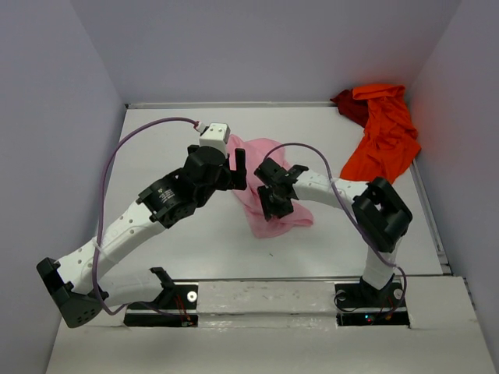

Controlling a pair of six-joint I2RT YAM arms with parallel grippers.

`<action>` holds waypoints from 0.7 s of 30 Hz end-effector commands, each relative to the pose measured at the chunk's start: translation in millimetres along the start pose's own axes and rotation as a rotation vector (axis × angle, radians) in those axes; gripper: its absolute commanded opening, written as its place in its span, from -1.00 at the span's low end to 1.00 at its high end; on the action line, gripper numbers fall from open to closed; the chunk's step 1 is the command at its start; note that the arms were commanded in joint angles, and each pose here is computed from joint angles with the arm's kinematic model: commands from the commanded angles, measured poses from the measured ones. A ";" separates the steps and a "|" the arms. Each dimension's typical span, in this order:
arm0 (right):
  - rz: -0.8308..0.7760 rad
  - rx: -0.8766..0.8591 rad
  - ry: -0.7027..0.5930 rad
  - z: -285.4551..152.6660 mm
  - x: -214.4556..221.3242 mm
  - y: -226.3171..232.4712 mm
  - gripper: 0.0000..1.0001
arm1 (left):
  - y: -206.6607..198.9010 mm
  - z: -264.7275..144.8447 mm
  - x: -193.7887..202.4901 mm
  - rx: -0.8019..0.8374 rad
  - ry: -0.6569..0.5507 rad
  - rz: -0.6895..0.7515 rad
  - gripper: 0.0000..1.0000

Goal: Fold and stack the t-shirts
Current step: Flatten out the crumpled T-shirt at the center of the board.

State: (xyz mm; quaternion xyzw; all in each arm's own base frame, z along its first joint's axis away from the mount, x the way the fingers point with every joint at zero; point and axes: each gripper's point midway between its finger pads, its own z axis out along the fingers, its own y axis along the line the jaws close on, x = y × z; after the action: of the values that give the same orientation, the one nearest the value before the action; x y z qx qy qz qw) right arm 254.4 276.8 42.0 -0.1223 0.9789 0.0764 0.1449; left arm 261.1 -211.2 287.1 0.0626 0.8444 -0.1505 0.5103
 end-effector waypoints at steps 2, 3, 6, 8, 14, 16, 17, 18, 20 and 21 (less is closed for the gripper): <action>0.003 0.000 -0.042 4.8 -11.1 5.3 -0.31 | -4.0 -10.8 -25.2 0.018 -0.070 -0.025 0.94; -0.001 0.003 -0.042 5.6 -11.4 4.7 -0.42 | -4.1 -11.1 -24.5 0.018 -0.068 -0.025 0.94; -0.002 0.006 -0.047 4.5 -13.3 4.8 -0.72 | -2.5 -13.4 -23.7 0.017 -0.067 -0.031 0.94; -0.001 0.005 -0.054 2.4 -15.5 5.4 -0.85 | -1.3 -13.7 -23.2 0.013 -0.067 -0.036 0.94; -0.005 0.012 -0.097 -18.5 -29.3 6.2 -1.00 | -0.6 -14.3 -20.7 0.013 -0.062 -0.044 0.94; -0.009 0.017 -0.133 -35.3 -40.7 6.8 -1.00 | -0.9 -14.0 -19.7 0.014 -0.061 -0.043 0.94; -0.010 0.023 -0.150 -41.4 -45.6 6.3 -1.00 | -0.8 -13.0 -18.5 0.013 -0.058 -0.042 0.95; -0.013 0.040 -0.171 -47.0 -50.8 3.8 -1.00 | -1.4 -13.0 -18.3 0.016 -0.057 -0.043 0.94; -0.020 0.056 -0.200 -59.3 -60.0 2.3 -1.00 | -1.8 -12.9 -19.7 0.017 -0.063 -0.046 0.95; -0.023 0.080 -0.219 -64.1 -65.0 -1.5 -1.00 | -2.5 -12.7 -19.5 0.020 -0.063 -0.046 0.94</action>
State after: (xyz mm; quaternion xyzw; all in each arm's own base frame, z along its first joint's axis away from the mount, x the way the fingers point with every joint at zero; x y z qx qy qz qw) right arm 278.1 279.2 70.3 -0.1192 0.9735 0.0556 0.1874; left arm 260.0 -210.4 289.4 0.0578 0.8432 -0.1547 0.5116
